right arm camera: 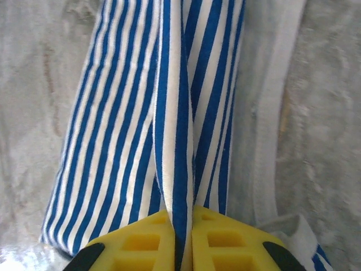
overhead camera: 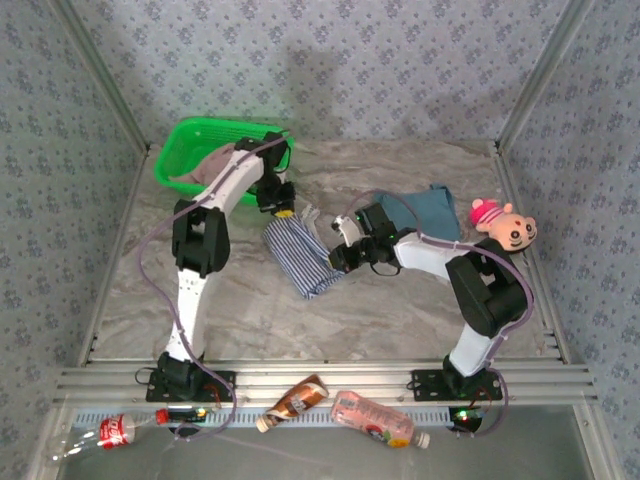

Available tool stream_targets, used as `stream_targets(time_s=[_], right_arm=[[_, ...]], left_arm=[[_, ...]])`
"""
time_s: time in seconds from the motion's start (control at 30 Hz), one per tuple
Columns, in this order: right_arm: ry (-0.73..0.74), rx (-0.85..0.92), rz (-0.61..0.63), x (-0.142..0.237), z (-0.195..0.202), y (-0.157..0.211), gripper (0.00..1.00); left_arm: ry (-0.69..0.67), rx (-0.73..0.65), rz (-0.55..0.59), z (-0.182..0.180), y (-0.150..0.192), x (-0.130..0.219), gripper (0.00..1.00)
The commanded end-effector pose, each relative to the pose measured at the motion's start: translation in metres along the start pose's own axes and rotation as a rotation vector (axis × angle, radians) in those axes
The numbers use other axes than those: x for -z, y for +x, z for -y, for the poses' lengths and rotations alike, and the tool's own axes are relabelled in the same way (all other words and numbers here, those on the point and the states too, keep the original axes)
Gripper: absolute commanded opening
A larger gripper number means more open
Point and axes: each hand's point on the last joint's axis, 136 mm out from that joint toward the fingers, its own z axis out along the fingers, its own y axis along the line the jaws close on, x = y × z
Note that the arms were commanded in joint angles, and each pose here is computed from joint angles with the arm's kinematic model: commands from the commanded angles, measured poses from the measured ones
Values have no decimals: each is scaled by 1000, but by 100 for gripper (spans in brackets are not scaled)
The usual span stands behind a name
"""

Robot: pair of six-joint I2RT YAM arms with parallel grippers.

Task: Fold and stack the tank tops

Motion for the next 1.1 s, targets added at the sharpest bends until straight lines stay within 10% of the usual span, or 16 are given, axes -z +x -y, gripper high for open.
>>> stream_targets(time_s=[0.0,0.27,0.63,1.07], right_arm=[[120,-88,-63,6,26,25,19],[368,-74,17,19,74,5,31],[421,28,95,33,88,-35,31],[261,-138,103,22,-3,-8,42]], left_arm=[[13,-1,112,4,-33,10,21],[32,-20,198,15,-49,34,44],[15,-109,156,16,0,46,48],[-27,-224,72,1,25,-14,47]])
